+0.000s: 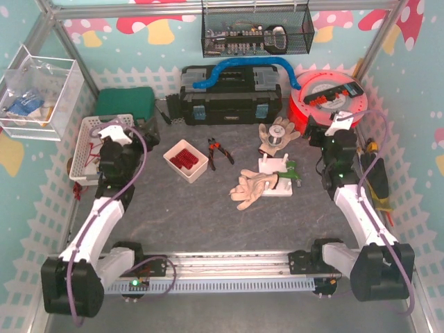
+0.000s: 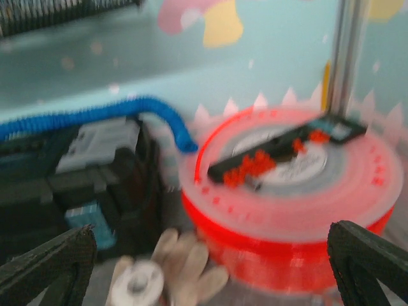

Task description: Install the large spring

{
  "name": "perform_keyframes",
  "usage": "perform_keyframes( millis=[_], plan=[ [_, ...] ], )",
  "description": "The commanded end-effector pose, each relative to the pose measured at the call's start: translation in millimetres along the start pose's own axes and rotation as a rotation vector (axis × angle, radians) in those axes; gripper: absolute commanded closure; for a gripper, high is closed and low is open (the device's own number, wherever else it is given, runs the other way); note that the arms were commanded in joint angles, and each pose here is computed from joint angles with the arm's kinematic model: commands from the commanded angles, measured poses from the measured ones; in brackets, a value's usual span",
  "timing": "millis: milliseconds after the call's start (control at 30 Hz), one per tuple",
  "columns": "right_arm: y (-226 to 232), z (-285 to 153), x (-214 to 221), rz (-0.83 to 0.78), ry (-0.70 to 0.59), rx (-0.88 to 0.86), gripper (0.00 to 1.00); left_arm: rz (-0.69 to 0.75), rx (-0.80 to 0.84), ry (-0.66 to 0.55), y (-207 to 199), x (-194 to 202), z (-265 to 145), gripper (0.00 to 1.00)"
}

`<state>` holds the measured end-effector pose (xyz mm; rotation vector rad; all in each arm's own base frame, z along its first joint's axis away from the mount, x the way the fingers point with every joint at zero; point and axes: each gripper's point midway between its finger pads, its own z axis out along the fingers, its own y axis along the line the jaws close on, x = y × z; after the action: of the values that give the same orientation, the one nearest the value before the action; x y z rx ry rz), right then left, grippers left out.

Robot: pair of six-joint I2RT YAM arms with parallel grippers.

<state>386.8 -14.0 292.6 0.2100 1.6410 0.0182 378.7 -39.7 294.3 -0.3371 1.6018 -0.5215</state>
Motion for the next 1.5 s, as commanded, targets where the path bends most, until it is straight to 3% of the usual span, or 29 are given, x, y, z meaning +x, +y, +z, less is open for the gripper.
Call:
perform_keyframes(
  millis=[0, 233, 500, 633, 800, 1000, 1133, 1467],
  plan=[
    [6, -11, 73, 0.102, 0.286, -0.056, 0.01, -0.194, 0.165, 0.148, -20, 32, -27, 0.0],
    [35, -9, 98, 0.079, 0.396, -0.232, 0.07, -0.168, 0.382, 0.346, -74, 80, -35, 0.01],
    [37, -1, 152, 0.052, 0.54, -0.253, 0.26, 0.117, 0.539, 0.441, -179, 166, -57, 0.01],
    [34, 2, 170, 0.038, 0.596, -0.238, 0.36, 0.23, 0.568, 0.471, -212, 197, -64, 0.01],
    [32, 4, 189, 0.019, 0.671, -0.227, 0.42, 0.245, 0.517, 0.509, -200, 221, -62, 0.01],
    [43, 3, 212, -0.015, 0.775, -0.263, 0.44, 0.275, 0.393, 0.427, -162, 219, -60, 0.01],
    [41, 3, 226, -0.05, 0.833, -0.232, 0.41, 0.303, 0.397, 0.384, -156, 216, -61, 0.0],
    [27, 3, 256, -0.113, 0.944, -0.135, 0.37, 0.3, 0.503, 0.421, -167, 228, -71, 0.0]
  ],
)
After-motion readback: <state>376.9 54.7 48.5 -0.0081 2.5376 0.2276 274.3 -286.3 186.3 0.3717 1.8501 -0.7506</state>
